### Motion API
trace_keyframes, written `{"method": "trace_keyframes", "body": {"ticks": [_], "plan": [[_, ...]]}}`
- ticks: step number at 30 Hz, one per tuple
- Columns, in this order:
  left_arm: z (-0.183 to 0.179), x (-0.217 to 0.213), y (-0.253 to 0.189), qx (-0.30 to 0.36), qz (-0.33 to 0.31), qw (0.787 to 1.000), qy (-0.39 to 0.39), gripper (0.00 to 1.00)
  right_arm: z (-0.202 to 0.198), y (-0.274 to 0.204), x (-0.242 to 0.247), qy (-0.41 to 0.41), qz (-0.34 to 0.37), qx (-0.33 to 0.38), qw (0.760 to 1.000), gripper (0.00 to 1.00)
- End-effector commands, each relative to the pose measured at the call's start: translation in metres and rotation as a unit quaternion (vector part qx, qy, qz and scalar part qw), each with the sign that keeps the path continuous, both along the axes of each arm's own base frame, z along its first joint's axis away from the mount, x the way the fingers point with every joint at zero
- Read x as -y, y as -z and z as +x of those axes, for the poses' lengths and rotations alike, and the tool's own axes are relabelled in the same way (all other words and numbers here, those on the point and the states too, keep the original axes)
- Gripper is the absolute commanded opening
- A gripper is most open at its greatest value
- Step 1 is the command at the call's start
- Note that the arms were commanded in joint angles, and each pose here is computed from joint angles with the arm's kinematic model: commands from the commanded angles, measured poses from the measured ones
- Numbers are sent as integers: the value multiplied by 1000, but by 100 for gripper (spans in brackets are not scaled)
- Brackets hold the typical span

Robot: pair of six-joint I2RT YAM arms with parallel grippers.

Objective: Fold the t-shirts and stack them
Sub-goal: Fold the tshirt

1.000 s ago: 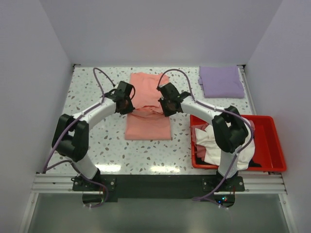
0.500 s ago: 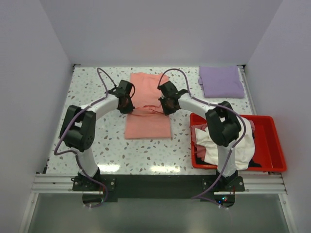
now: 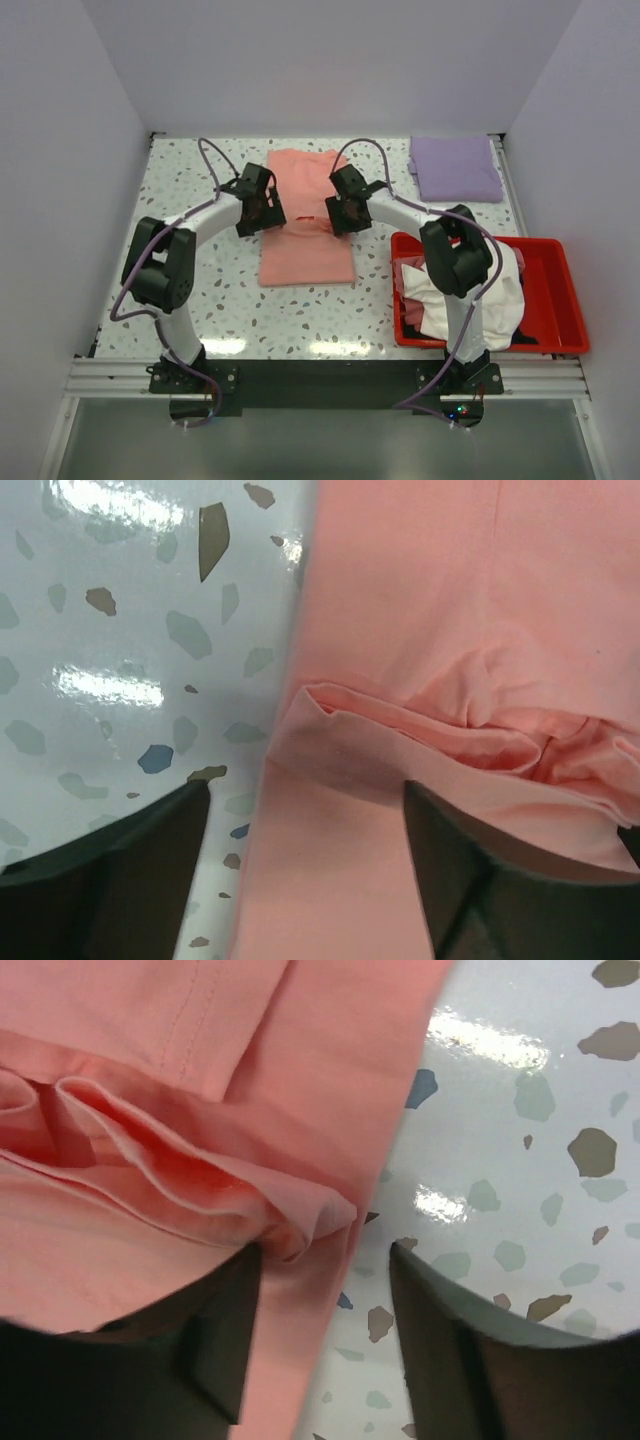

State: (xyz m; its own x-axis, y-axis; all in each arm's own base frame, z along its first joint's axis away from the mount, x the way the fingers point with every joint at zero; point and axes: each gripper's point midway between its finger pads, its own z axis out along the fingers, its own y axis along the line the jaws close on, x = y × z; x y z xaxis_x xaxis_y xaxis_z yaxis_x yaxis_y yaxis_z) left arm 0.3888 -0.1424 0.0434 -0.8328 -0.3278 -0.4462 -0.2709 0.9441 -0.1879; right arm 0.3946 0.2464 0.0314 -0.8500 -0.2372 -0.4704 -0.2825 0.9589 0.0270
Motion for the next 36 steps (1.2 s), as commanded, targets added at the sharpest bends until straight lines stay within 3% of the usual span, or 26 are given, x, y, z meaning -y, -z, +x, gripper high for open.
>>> {"method": "trace_keyframes", "body": {"ticks": [1,3,5,13,17,22,26,31,36], "plan": [[21,3,-61,82,-26,996,0,95,14,-50,5,27,10,52,998,63],[18,2,-68,89,-30,996,-2,100,11,-60,8,30,13,59,998,74],[10,1,-77,98,-39,994,-5,100,4,-71,8,25,27,65,997,99],[-48,3,-64,84,-98,992,4,100,-44,-85,-44,-73,195,19,978,99],[-77,-4,-59,80,-108,991,0,100,-44,-75,-60,-90,219,1,972,99],[-117,-19,-43,60,-99,993,-8,100,-22,-61,-79,-97,220,0,971,99],[-133,-29,-38,55,-91,994,-20,100,1,-36,-78,-66,182,-11,981,99],[-141,-34,-34,50,-86,995,-27,100,37,-38,-66,-29,129,45,990,99],[-142,-34,-26,41,-82,995,-27,100,47,-52,-59,-28,108,68,991,99]]}}
